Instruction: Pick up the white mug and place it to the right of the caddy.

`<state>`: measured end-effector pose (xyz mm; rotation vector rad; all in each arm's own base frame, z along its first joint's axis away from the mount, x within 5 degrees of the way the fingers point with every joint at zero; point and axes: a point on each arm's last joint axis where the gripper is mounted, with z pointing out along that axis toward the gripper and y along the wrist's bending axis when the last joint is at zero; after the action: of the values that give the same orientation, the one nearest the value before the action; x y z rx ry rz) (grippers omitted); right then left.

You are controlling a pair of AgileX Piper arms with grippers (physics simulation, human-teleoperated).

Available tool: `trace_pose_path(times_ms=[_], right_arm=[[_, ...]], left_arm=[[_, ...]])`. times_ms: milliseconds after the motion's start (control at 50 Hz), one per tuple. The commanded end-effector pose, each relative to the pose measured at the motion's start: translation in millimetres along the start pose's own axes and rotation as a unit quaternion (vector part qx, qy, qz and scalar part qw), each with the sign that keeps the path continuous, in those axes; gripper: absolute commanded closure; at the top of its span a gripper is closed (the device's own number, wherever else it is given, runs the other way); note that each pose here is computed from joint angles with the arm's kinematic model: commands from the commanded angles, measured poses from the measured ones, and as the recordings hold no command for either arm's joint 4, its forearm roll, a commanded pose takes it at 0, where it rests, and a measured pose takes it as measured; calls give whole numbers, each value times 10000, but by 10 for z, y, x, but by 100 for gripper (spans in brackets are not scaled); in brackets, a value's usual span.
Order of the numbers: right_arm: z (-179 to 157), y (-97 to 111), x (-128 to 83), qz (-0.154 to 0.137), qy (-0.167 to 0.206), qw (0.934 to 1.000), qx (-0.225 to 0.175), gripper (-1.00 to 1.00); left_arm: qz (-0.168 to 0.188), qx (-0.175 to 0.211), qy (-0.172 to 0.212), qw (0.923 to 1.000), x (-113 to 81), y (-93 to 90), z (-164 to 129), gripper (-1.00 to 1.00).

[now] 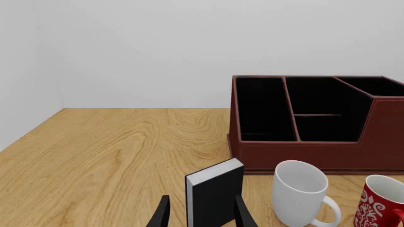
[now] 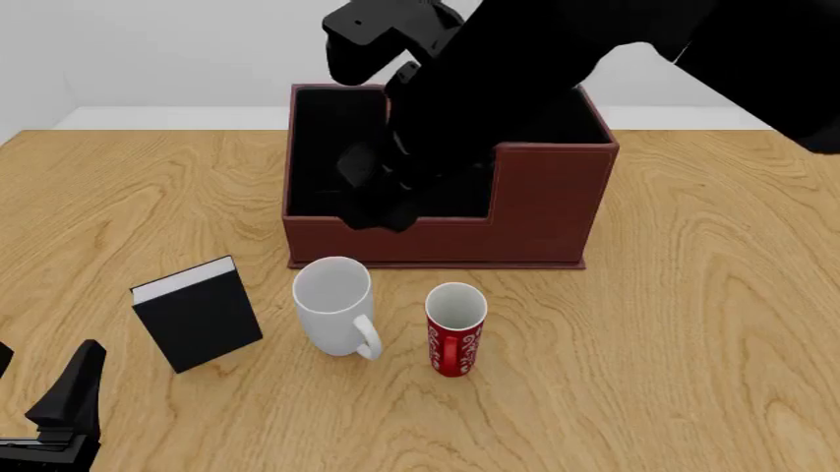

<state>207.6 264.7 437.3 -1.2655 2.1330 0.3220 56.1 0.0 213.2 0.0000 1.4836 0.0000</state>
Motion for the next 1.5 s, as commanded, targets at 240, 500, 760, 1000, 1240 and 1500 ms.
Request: trace_pose_path(times_ms=[240, 500, 760, 1000, 1240, 1500], right_arm=[[262, 70, -197, 224, 14, 9997, -91, -100], [390, 55, -249, 422, 62, 9991, -86, -100], [565, 28, -298, 423, 145, 9990, -78, -100], [704, -159, -309, 585, 212, 9980, 56, -100], [834, -97, -336, 719, 286, 9970, 2, -100], [996, -86, -344, 805, 398, 9960, -15, -100]], left_arm=[[0, 0, 0, 10000, 0, 0, 0, -100], [0, 0, 0, 10000, 0, 0, 0, -100], [0, 0, 0, 10000, 0, 0, 0, -100], [0, 0, 0, 10000, 0, 0, 0, -100], [0, 0, 0, 10000, 0, 0, 0, -100], [0, 0, 0, 10000, 0, 0, 0, -100]])
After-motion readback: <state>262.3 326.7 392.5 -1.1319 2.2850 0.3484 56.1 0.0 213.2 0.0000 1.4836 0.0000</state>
